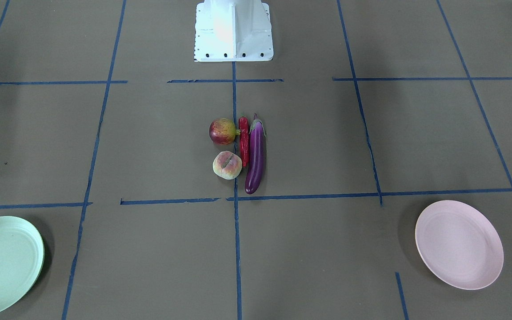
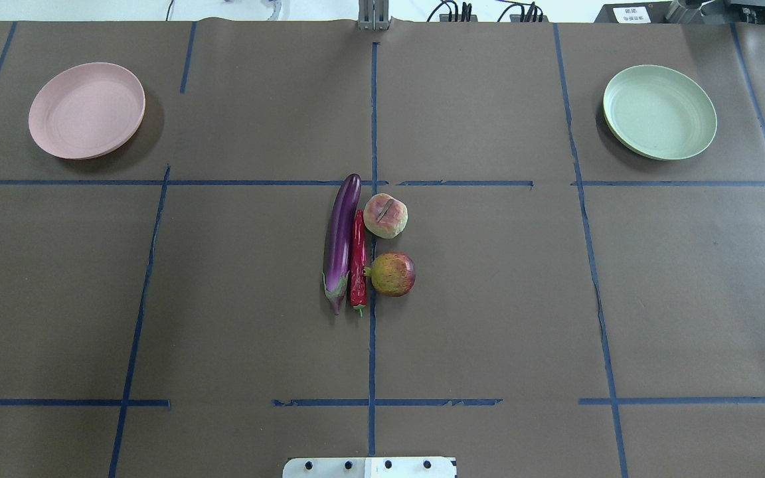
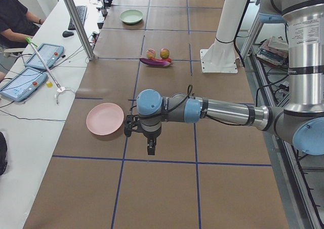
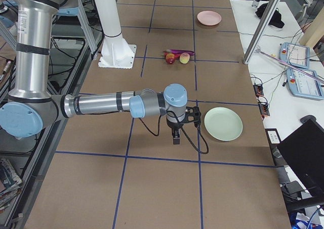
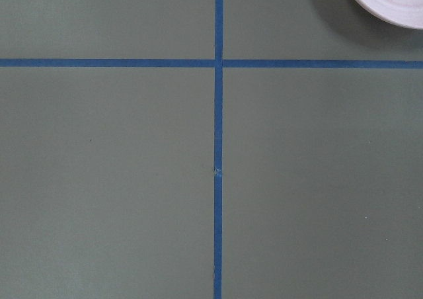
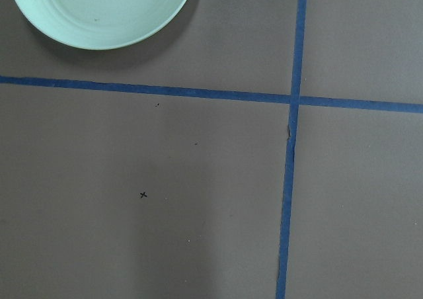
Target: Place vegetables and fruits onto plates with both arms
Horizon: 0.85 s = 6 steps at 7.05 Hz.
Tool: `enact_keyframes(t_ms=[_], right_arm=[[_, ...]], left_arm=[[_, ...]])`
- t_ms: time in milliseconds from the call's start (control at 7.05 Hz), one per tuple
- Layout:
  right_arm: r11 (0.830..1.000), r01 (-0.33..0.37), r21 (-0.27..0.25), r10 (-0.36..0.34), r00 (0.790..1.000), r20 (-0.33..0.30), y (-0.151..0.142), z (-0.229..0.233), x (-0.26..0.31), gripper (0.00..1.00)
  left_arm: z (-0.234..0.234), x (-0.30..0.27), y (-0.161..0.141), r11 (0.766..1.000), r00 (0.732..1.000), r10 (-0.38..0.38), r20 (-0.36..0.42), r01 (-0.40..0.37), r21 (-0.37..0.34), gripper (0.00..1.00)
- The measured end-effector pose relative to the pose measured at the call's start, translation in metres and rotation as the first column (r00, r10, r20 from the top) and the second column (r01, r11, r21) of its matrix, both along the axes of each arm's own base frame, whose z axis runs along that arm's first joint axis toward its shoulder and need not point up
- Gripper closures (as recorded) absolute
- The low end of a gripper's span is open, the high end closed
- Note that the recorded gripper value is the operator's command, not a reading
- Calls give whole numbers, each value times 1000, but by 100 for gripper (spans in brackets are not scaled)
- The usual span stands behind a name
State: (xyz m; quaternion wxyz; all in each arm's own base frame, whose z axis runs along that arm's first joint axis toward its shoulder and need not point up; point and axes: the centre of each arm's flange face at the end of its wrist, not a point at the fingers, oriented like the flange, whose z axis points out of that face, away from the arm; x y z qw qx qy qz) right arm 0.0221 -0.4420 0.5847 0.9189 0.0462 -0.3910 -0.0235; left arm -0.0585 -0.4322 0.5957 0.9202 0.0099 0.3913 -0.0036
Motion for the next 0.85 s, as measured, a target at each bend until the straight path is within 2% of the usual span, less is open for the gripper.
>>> enact_keyframes(t_ms=[851], right_arm=[[1000,0,4,0,1000,5,13,-6,0,0]], left_arm=[[-4,2,2,1000,1000,3,3,-3,8,0]])
